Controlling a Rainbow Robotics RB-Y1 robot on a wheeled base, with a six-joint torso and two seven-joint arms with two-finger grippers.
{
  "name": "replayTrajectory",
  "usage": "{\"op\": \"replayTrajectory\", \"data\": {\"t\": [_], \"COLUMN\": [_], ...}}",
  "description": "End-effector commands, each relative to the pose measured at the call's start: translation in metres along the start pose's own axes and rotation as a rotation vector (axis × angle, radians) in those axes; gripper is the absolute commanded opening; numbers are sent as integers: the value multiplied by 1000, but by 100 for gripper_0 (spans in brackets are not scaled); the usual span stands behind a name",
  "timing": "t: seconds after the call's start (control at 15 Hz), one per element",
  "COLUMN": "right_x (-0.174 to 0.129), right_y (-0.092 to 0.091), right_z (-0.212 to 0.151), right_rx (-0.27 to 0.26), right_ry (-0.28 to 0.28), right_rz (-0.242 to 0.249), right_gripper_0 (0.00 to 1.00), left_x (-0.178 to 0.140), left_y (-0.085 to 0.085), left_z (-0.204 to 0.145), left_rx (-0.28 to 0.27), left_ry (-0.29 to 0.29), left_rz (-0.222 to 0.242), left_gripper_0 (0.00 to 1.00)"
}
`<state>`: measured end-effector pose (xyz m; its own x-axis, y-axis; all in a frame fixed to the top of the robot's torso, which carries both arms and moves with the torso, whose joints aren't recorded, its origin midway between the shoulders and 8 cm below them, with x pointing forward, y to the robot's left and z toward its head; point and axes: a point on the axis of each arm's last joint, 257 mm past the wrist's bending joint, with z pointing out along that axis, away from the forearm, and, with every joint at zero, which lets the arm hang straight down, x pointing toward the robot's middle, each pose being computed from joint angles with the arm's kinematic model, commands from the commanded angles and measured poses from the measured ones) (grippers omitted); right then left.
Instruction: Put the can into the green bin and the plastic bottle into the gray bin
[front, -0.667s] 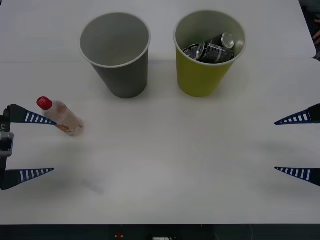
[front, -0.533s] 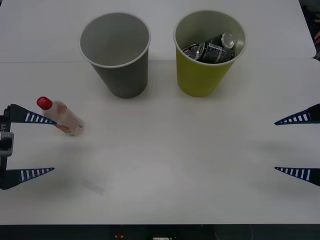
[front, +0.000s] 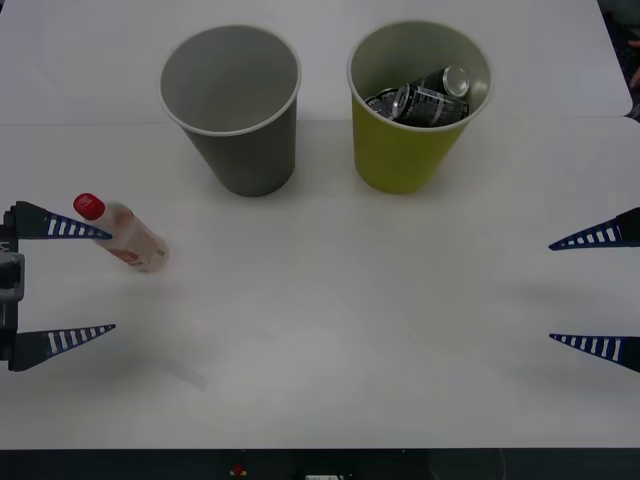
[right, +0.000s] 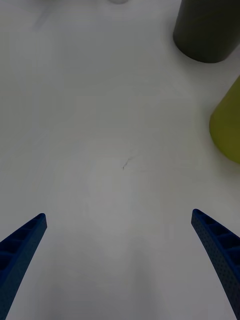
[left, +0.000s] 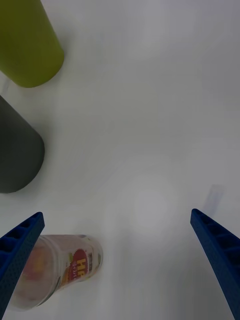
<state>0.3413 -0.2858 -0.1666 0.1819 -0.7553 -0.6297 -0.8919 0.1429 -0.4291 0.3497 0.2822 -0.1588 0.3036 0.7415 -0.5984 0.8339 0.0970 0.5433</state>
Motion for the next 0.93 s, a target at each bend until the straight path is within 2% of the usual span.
{"op": "replayTrajectory", "data": {"t": [0.07,0.27,0.47,0.67,0.87,0.93], "right_x": [0,0,0,0,0,0], "right_y": [0,0,0,0,0,0], "right_z": [0,0,0,0,0,0], "right_rx": [0,0,0,0,0,0], "right_ry": [0,0,0,0,0,0], "right_rz": [0,0,0,0,0,0], "right_gripper_0": [100,100,100,100,100,100], "left_x": [1,2,4,8,12,14], "left_y": [5,10,15,8,-11,-16], "left_z": [-3,-7,-19,-31,-47,-52], "left_rx": [-56,-103,-171,-215,-234,-252], "left_ry": [-18,-35,-70,-110,-150,-174], "left_rz": [-82,-157,-281,-427,-590,-672], "left_gripper_0": [100,100,100,100,100,100]}}
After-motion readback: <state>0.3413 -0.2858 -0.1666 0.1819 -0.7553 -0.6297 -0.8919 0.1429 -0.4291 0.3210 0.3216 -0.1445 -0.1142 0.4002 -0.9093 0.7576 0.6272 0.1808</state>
